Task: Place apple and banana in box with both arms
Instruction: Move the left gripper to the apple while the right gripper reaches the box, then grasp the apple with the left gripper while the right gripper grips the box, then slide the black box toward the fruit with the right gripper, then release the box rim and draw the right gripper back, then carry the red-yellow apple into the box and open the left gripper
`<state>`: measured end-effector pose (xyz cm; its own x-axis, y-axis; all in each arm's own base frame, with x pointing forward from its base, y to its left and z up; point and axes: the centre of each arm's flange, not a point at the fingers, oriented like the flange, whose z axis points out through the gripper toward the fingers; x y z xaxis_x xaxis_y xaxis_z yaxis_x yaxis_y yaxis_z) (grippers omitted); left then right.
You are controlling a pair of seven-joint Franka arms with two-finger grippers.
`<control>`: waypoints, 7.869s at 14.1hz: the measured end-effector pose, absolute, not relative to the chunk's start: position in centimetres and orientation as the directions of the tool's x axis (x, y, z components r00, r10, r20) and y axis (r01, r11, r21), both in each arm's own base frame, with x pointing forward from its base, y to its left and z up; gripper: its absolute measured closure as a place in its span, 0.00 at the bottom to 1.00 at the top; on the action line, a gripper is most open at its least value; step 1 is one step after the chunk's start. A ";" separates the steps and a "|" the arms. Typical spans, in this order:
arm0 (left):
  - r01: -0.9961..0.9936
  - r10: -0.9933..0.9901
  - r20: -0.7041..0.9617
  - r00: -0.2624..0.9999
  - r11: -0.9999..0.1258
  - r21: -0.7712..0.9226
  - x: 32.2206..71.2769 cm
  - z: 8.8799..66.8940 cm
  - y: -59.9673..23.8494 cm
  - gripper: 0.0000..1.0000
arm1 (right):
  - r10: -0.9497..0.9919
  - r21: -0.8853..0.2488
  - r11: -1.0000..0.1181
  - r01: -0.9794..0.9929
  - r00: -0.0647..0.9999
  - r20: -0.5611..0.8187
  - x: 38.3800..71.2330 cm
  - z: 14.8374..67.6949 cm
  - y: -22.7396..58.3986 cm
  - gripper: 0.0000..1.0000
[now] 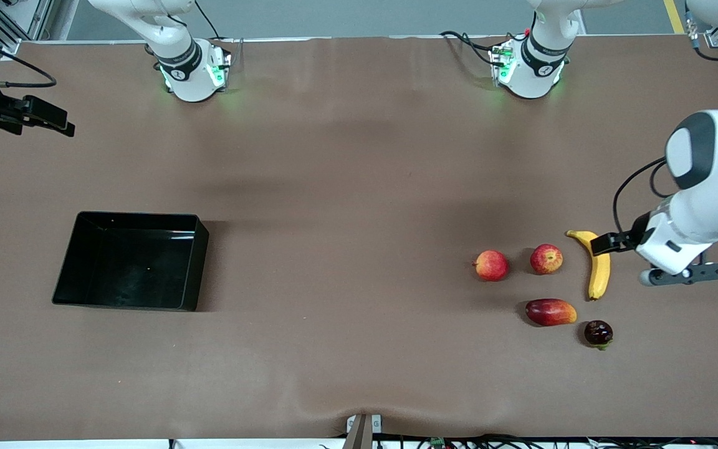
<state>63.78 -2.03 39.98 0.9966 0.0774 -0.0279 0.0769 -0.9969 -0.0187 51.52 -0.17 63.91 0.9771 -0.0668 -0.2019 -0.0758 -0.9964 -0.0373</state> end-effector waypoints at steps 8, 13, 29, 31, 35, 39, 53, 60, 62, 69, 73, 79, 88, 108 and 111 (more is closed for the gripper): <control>0.061 0.062 -0.147 0.987 -0.998 -0.008 63.5 29.0 -3.0 0.00 | -0.095 -0.025 -0.994 -0.103 0.970 -0.223 52.4 60.5 -1.6 0.00; 0.060 0.059 -0.126 0.990 -0.998 0.004 63.9 26.3 -3.8 0.00 | -0.146 -0.024 -0.988 -0.152 0.975 -0.166 54.7 54.8 -4.2 0.00; 0.069 0.067 -0.148 0.987 -0.998 0.010 61.0 19.6 -5.0 0.25 | -0.008 -0.063 -0.998 -0.013 0.996 -0.086 61.5 30.9 -20.5 0.00; 0.069 0.067 -0.137 0.988 -0.998 0.011 61.3 20.0 -5.1 0.25 | -0.002 -0.072 -0.997 -0.010 0.994 -0.106 61.4 28.6 -20.9 0.00; 0.067 0.066 -0.082 0.994 -0.998 0.008 62.3 25.1 -5.0 0.25 | 0.005 -0.091 -0.996 -0.009 0.988 -0.153 60.9 24.7 -21.4 0.00; 0.067 0.069 -0.103 0.992 -0.998 -0.019 62.2 33.6 -4.8 0.25 | 0.011 -0.095 -0.996 -0.004 0.988 -0.156 60.8 23.8 -21.9 0.09; 0.066 0.067 -0.069 0.995 -0.998 -0.021 63.9 47.0 -5.6 0.25 | 0.040 -0.084 -0.996 0.032 0.994 -0.097 62.9 28.5 -21.0 0.95; 0.068 0.069 -0.052 0.996 -0.998 -0.018 64.2 47.9 -5.5 0.25 | 0.149 -0.151 -0.980 0.127 0.978 -0.146 65.4 38.4 -7.7 0.95; 0.069 0.069 -0.043 0.997 -0.998 -0.016 64.3 48.3 -5.5 0.25 | 0.142 -0.194 -0.975 0.111 0.977 -0.158 65.7 38.4 -3.5 0.95; 0.066 0.068 -0.074 0.995 -0.998 -0.023 63.8 50.1 -5.6 0.25 | 0.142 -0.237 -0.968 0.087 0.964 -0.226 64.3 37.4 13.8 0.95; 0.070 0.071 -0.098 0.993 -0.997 -0.019 63.4 50.7 -5.6 0.25 | 0.066 -0.196 -0.980 0.024 0.975 -0.210 62.4 36.9 23.6 0.95; 0.088 0.089 -0.081 0.993 -0.996 -0.018 63.0 52.5 -5.6 0.25 | -0.054 -0.165 -0.983 -0.081 0.985 -0.163 57.8 31.0 34.8 0.95; 0.174 0.178 -0.120 0.977 -0.984 -0.041 61.6 53.5 -5.8 0.25 | -0.128 -0.154 -0.977 -0.148 0.983 -0.132 52.9 24.0 43.6 0.91; 0.198 0.205 -0.138 0.969 -0.978 -0.064 59.8 51.3 -18.5 0.25 | -0.040 -0.191 -0.979 -0.065 0.991 -0.130 62.5 42.6 17.6 0.00; 0.253 0.254 -0.117 0.960 -0.967 -0.026 59.8 47.8 -25.4 0.25 | -0.020 -0.199 -0.979 -0.051 0.988 -0.154 62.9 43.2 12.1 0.00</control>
